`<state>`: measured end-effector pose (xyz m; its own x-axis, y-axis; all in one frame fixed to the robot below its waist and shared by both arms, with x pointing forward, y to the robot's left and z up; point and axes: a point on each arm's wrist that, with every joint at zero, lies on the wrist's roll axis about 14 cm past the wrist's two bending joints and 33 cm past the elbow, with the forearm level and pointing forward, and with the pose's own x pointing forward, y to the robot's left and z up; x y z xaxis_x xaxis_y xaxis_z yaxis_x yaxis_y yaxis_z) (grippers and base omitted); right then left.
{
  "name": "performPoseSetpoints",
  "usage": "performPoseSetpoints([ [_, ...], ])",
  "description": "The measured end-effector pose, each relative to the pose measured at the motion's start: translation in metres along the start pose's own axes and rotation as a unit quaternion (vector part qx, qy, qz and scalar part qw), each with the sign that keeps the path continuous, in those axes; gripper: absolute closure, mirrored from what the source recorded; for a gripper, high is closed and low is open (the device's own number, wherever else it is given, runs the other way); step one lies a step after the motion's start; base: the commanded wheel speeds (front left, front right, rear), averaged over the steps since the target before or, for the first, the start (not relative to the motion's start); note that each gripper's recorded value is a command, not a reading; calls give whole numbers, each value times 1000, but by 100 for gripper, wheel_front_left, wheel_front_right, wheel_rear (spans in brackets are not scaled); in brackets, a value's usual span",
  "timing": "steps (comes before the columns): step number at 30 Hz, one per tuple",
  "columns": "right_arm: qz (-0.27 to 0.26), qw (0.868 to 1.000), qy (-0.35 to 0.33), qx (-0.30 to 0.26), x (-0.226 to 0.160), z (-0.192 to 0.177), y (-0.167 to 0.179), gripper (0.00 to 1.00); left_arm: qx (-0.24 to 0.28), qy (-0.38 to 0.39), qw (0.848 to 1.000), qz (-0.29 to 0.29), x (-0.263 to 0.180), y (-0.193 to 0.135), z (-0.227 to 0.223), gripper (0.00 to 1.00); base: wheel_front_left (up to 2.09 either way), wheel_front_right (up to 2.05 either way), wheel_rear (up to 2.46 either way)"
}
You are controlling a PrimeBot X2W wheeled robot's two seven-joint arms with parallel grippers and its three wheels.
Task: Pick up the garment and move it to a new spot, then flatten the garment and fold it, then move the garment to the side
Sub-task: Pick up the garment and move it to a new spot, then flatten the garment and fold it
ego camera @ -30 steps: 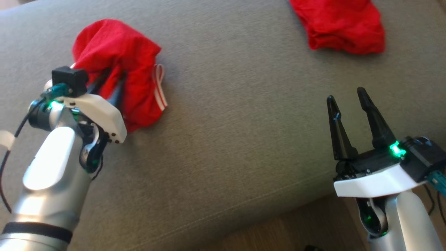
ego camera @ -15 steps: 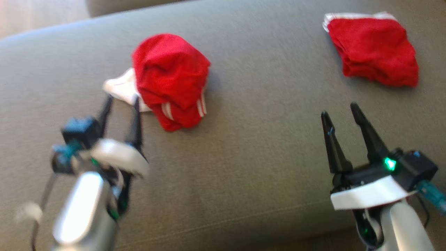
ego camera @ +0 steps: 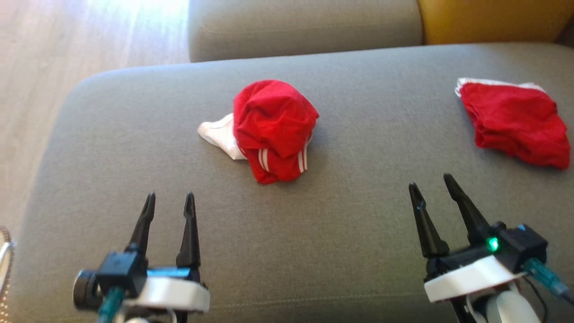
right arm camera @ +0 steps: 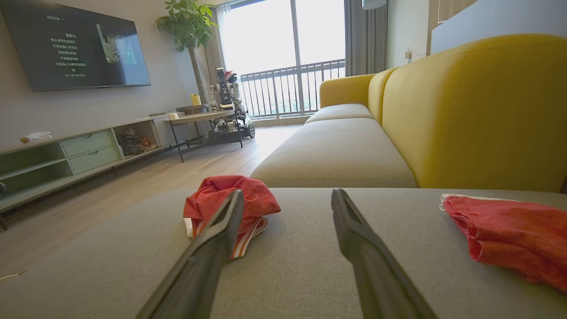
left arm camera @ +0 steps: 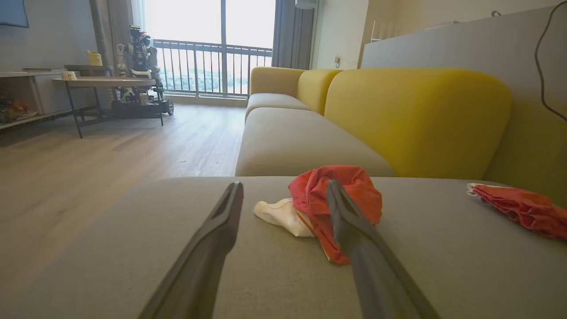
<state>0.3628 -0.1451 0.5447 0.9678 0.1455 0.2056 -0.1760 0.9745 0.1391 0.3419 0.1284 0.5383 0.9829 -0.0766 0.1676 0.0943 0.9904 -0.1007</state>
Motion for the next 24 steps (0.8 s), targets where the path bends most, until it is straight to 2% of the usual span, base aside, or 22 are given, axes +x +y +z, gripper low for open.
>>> performPoseSetpoints([
  [8, 6, 1000, 24, -2, -14, -13, 5, 0, 43, 25, 999, 20, -39, 9, -12, 0, 0, 0, 0],
  [24, 8, 1000, 27, -5, -17, -15, 6, 0, 45, 28, 998, 13, -39, 3, -15, 0, 0, 0, 0],
])
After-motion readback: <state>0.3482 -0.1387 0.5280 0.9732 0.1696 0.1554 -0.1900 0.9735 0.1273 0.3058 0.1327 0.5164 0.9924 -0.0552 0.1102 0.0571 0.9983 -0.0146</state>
